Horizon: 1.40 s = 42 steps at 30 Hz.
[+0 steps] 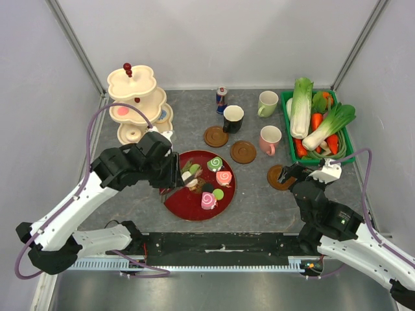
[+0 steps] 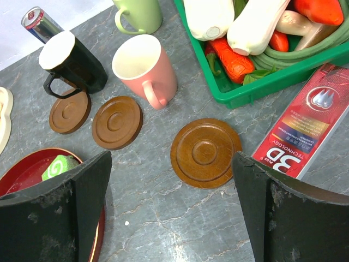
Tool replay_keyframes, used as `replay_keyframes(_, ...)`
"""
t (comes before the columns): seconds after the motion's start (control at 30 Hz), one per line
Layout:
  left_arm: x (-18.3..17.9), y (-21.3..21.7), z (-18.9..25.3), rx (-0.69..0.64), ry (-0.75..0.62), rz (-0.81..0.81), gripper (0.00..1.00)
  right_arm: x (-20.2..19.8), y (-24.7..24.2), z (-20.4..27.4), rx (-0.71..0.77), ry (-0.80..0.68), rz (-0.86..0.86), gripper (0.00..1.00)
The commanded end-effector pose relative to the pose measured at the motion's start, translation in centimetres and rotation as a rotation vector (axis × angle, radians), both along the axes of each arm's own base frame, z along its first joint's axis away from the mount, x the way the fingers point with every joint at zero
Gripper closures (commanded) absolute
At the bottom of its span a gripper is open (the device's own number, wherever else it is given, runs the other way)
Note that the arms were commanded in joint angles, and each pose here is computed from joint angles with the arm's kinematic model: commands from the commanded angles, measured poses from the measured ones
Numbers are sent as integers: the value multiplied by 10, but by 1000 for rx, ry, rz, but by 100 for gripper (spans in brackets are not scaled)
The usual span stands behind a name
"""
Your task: Serve the afternoon tea
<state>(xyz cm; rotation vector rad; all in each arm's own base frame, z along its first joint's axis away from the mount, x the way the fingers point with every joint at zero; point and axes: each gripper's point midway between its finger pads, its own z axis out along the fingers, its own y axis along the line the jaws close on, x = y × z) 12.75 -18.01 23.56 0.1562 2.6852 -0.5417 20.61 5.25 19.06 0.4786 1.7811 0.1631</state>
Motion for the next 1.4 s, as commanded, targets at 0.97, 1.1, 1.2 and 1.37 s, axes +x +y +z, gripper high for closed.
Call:
replay_keyframes(0.97,212,94,66,-104,-475,521,58,0,-13,6,-4,-28,-70,2)
replay_keyframes(1.1,220,109,57,-97,-468,562,58,0,-13,5,-5,-28,-72,2)
replay_keyframes(1.2,226,120,53,-111,-460,583,58,0,-13,3,-7,-23,-73,2)
replay_keyframes(1.37,232,136,47,-124,-459,631,58,0,-13,3,-11,-22,-74,2)
